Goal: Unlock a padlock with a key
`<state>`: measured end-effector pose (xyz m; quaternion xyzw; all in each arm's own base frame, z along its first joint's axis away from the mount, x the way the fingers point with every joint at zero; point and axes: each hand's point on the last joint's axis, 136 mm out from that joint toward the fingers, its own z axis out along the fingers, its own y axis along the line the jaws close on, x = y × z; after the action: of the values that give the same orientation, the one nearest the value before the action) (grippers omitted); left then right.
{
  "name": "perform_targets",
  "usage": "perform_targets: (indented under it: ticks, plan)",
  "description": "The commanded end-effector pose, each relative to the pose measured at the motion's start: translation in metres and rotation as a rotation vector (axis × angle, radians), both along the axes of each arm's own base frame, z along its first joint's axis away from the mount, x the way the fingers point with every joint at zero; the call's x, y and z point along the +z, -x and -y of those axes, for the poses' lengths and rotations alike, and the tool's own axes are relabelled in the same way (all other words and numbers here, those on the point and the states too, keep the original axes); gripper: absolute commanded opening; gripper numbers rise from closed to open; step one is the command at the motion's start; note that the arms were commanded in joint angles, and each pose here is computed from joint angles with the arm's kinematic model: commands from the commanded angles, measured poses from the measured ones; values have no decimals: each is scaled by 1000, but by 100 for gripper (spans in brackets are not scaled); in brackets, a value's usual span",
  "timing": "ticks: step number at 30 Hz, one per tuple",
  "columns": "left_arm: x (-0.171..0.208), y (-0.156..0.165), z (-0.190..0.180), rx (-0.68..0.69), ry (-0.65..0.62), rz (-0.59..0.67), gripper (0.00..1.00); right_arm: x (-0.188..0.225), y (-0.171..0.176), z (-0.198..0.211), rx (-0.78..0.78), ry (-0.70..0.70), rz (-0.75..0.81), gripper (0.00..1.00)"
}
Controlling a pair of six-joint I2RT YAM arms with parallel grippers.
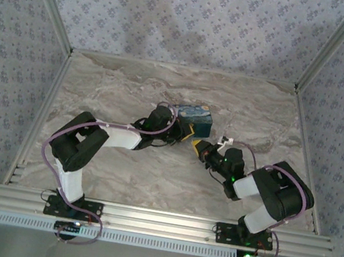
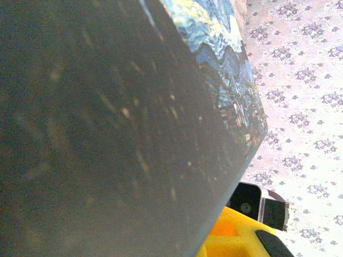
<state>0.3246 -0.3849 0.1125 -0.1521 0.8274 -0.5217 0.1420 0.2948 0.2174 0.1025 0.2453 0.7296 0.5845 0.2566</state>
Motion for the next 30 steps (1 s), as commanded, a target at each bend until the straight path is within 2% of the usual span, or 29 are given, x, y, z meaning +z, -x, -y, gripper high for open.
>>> perform_targets:
  ticks: [1, 30]
  plan:
    - [24, 0, 5, -14, 63, 41, 2, 17, -8, 2, -26, -33, 44, 0]
    - [23, 6, 11, -31, 83, 43, 2, 21, -19, 0, -30, -70, 17, 0]
